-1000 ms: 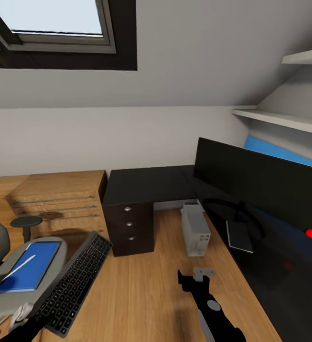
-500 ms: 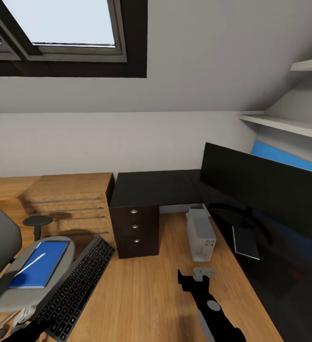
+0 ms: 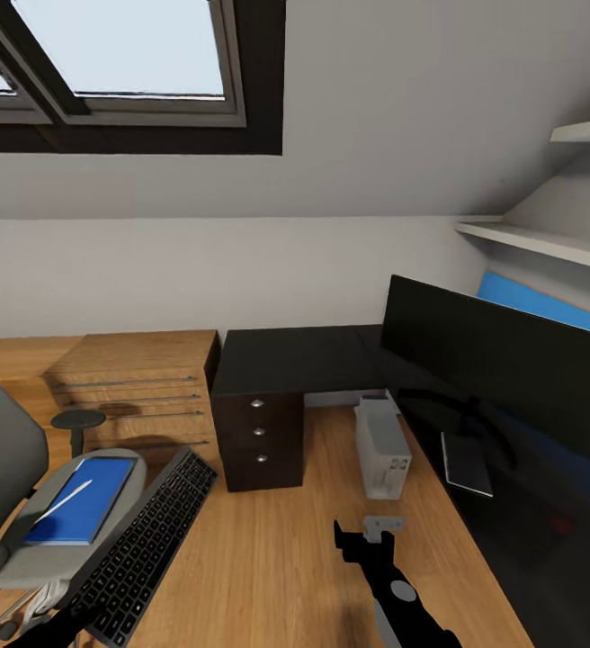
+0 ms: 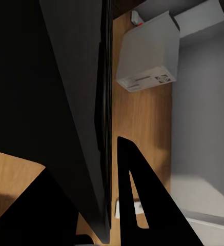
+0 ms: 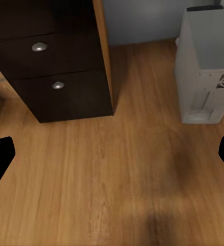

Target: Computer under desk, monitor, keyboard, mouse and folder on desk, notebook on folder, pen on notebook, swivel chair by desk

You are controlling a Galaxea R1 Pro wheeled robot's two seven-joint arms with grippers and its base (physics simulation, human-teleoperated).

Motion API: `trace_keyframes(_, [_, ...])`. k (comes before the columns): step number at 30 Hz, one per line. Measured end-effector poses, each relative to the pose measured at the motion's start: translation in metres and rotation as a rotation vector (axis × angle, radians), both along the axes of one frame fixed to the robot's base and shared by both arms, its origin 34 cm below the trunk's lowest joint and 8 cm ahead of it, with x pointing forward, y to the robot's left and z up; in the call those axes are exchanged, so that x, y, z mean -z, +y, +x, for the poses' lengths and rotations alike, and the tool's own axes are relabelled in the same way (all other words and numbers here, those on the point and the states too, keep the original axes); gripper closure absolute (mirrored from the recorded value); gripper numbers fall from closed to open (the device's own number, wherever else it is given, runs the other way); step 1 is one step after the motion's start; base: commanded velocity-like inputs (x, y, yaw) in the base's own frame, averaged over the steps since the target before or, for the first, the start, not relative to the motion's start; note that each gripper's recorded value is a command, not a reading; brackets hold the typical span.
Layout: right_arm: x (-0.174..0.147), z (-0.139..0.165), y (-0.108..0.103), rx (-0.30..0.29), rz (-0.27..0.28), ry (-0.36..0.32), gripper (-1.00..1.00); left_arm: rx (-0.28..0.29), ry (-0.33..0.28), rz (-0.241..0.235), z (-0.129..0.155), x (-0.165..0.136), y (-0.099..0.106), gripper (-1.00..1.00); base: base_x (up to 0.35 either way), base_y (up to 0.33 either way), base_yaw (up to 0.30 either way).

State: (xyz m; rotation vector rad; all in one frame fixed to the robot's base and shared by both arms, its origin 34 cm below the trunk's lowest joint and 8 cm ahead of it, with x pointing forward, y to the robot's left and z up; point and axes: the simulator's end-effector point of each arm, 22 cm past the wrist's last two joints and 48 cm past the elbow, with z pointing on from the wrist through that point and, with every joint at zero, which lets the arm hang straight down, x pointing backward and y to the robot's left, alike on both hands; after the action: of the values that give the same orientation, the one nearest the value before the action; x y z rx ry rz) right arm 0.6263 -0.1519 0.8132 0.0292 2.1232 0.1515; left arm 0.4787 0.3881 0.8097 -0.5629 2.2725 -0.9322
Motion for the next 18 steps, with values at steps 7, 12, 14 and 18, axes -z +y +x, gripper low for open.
trace_keyframes(7, [-0.006, -0.003, 0.000, 0.000, 0.000, -0.019, -1.00, 0.000, 0.000, -0.013, -0.003, -0.003, -0.007, 1.00, 0.000, 0.000, 0.000])
trace_keyframes(12, [-0.007, -0.004, 0.000, 0.001, 0.002, -0.020, -1.00, -0.001, 0.000, -0.019, -0.003, -0.003, -0.011, 1.00, 0.000, 0.000, 0.000])
trace_keyframes(14, [-0.007, -0.004, 0.000, 0.001, 0.003, -0.020, -1.00, -0.002, 0.000, -0.020, -0.003, -0.003, -0.012, 1.00, 0.000, 0.000, 0.000])
trace_keyframes(18, [-0.008, -0.003, -0.001, 0.003, 0.003, -0.021, -1.00, -0.001, 0.001, -0.023, -0.003, -0.003, -0.013, 1.00, 0.000, 0.000, 0.000])
